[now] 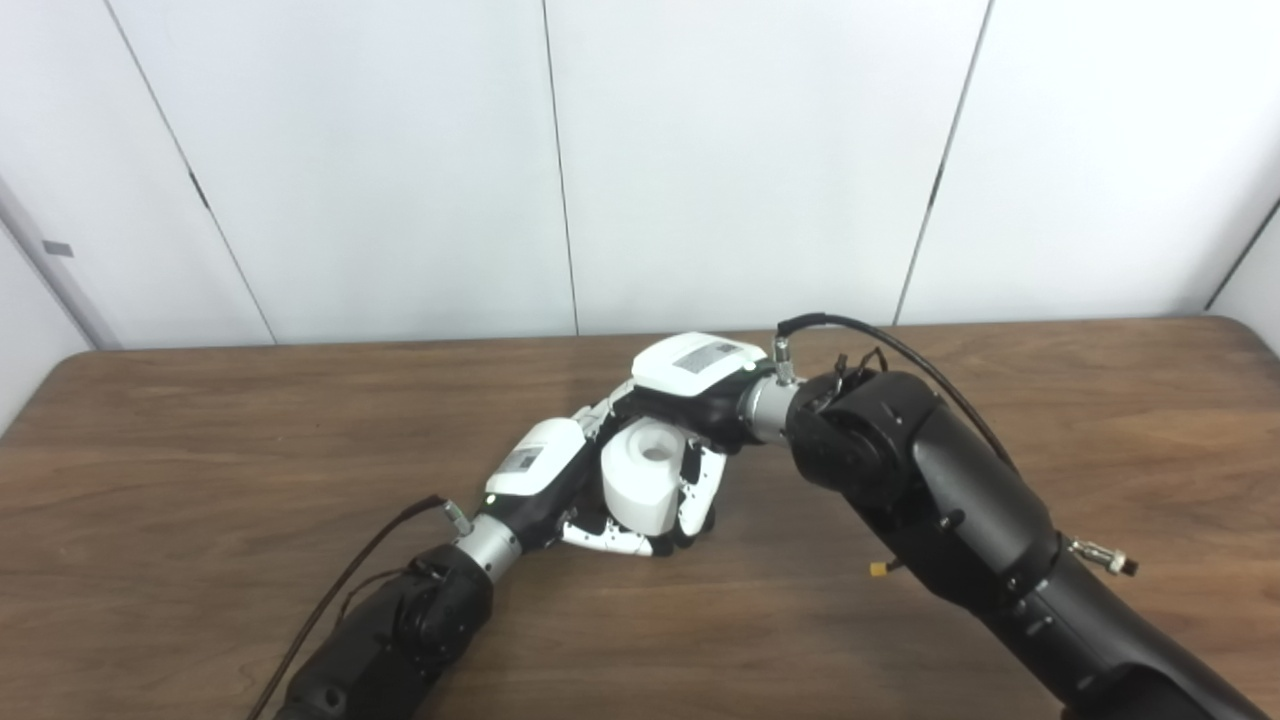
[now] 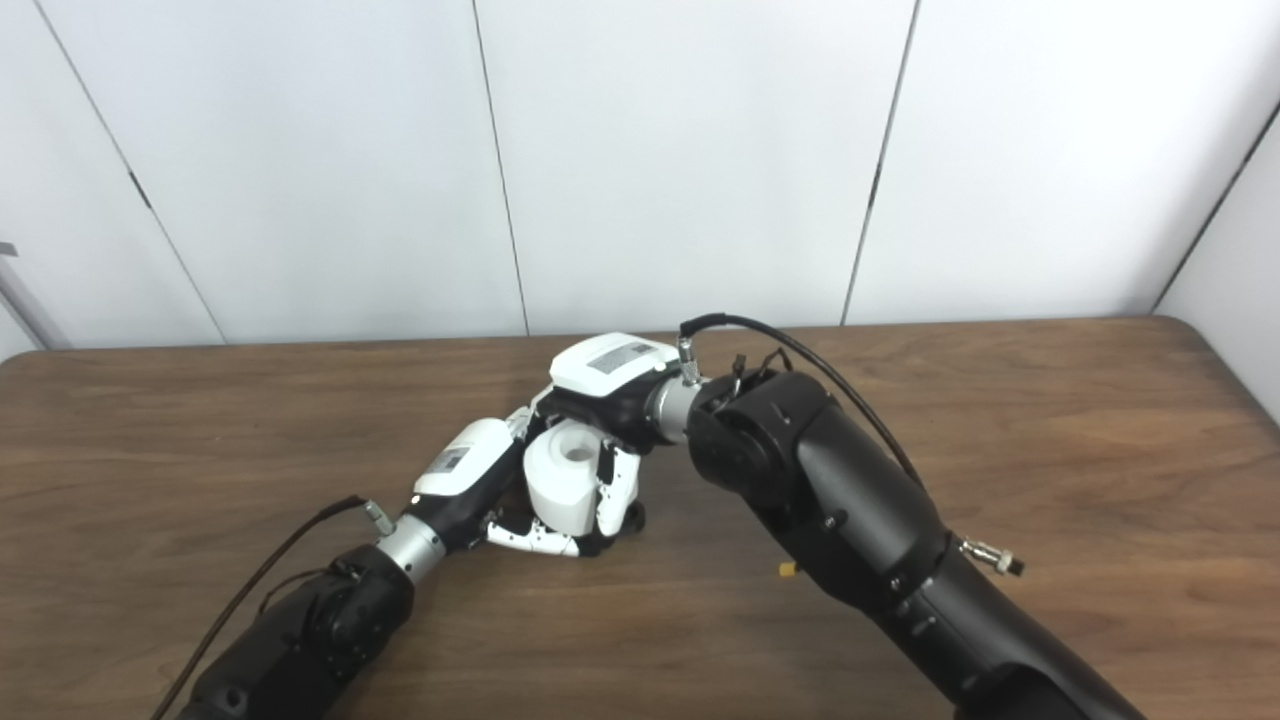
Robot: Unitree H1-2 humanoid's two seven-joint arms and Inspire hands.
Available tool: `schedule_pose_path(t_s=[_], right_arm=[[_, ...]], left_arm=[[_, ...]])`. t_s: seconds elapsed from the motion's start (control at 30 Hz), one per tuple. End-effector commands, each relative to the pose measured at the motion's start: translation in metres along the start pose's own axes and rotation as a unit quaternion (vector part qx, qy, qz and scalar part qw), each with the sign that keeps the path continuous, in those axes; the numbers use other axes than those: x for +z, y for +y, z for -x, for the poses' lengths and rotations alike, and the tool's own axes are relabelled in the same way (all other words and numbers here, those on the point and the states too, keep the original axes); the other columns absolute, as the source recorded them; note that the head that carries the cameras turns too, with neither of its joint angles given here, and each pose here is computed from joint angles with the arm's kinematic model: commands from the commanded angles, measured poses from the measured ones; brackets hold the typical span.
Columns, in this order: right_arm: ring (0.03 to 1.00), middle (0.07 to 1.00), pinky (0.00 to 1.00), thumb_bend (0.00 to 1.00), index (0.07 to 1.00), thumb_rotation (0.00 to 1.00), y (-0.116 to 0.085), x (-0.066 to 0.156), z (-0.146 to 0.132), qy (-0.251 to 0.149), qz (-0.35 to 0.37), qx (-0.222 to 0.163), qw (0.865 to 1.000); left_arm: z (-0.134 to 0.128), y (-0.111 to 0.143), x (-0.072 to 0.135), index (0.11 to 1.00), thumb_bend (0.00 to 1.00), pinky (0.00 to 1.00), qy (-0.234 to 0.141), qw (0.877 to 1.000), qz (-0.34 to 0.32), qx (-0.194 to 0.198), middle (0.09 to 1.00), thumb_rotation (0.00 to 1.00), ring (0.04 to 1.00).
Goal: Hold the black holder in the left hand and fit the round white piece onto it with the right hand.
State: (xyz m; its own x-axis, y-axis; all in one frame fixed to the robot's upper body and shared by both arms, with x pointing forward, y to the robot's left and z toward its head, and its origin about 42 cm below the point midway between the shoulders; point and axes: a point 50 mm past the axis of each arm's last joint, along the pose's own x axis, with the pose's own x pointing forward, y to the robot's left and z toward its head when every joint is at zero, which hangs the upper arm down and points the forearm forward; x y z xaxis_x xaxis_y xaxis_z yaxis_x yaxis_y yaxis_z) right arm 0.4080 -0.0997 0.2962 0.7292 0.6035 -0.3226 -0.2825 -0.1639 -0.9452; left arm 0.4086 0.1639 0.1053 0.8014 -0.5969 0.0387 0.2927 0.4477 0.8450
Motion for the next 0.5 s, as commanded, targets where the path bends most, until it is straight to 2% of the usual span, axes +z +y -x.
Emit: schedule_pose_path(t_s=[0.0,0.3,0.47], right_arm=[[0.781,0.871,0.63,0.95,0.958,0.24,-0.028,0.005,0.006,-0.010,0.015,-0.051,0.999],[0.797,0.907,0.61,0.98,1.000,0.25,-0.059,0.004,0.024,-0.012,0.019,-0.093,0.995],[0.793,0.913,0.58,1.00,1.000,0.26,-0.079,0.002,0.038,-0.006,0.029,-0.097,0.995]], left_arm=[[0.030,-0.063,-0.005,0.481,0.52,1.00,0.040,0.993,0.001,-0.114,0.950,0.07,1.000],[0.031,-0.062,-0.008,0.482,0.53,1.00,0.040,0.993,0.001,-0.112,0.949,0.07,1.000],[0.031,-0.062,-0.009,0.482,0.52,1.00,0.041,0.993,0.002,-0.112,0.946,0.07,1.000]])
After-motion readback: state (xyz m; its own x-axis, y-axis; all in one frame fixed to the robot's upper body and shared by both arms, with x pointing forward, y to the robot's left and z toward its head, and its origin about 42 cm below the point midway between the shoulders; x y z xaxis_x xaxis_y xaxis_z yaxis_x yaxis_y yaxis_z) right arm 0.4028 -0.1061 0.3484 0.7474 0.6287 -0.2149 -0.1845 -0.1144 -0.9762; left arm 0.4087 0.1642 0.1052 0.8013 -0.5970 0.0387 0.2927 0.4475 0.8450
